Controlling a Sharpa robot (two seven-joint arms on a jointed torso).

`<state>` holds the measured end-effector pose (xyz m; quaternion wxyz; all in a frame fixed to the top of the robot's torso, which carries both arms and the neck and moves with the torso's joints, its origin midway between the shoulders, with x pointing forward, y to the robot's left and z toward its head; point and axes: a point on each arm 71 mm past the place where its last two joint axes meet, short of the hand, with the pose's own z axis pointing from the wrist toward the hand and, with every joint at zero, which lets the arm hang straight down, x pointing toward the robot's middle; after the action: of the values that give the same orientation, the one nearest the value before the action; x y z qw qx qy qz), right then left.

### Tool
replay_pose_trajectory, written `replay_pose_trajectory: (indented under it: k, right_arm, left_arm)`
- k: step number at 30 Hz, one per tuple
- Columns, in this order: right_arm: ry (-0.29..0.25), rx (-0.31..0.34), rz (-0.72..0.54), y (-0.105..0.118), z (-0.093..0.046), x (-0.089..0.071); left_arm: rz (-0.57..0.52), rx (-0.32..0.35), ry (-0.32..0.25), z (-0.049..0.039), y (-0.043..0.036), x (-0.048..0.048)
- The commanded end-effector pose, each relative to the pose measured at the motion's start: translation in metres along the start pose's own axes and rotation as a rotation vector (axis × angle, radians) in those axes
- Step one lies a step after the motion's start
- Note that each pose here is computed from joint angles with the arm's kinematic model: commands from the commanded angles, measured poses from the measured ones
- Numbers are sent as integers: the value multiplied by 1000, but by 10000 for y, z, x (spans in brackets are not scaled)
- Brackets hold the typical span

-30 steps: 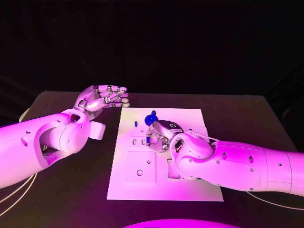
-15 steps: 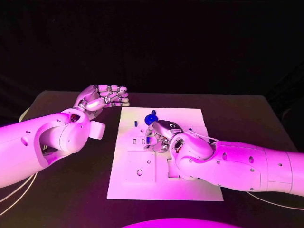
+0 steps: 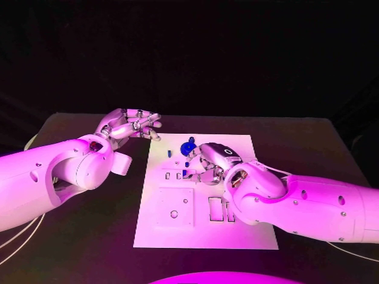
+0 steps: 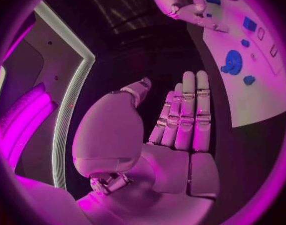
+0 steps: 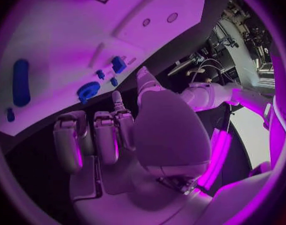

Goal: Assemble the parts on the task board

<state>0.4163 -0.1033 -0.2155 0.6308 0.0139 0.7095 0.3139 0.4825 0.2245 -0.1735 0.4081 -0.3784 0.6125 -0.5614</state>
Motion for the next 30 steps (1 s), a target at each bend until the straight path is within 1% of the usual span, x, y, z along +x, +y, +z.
replay_pose_trajectory:
  k: [1, 3, 4, 8, 13, 14, 15, 16, 17, 19, 20, 23, 28, 30]
  right_arm:
    - [-26, -29, 152, -13, -46, -171]
    - [-10, 10, 202, -73, -71, -260]
    - [-2, 29, 225, -103, -87, -302]
    - [20, 87, 293, -226, -174, -460]
    - [15, 133, 333, -379, -243, -622]
    - [8, 152, 340, -446, -259, -669]
    - [5, 162, 343, -481, -264, -690]
    - [4, 165, 344, -490, -265, -695]
    - [0, 183, 348, -544, -268, -722]
    - [-4, 214, 356, -625, -265, -758]
    - [-5, 224, 358, -650, -263, -768]
    - [-10, 259, 366, -746, -253, -806]
    - [-17, 282, 368, -814, -237, -840]
    - [-18, 286, 368, -824, -232, -846]
  left_arm:
    - [166, -160, 111, 8, 117, 68]
    - [215, -205, 141, 14, 143, 78]
    - [242, -225, 157, 24, 144, 85]
    - [371, -305, 220, 89, 119, 127]
    - [523, -392, 282, 186, 89, 206]
    - [581, -432, 305, 231, 79, 240]
    - [612, -451, 316, 252, 74, 256]
    - [620, -455, 318, 258, 73, 260]
    - [669, -476, 327, 292, 62, 281]
    - [738, -493, 332, 353, 35, 318]
    - [756, -498, 335, 372, 29, 332]
    - [820, -521, 360, 459, 16, 412]
    - [893, -547, 416, 553, 23, 546]
    - [916, -558, 438, 578, 32, 583]
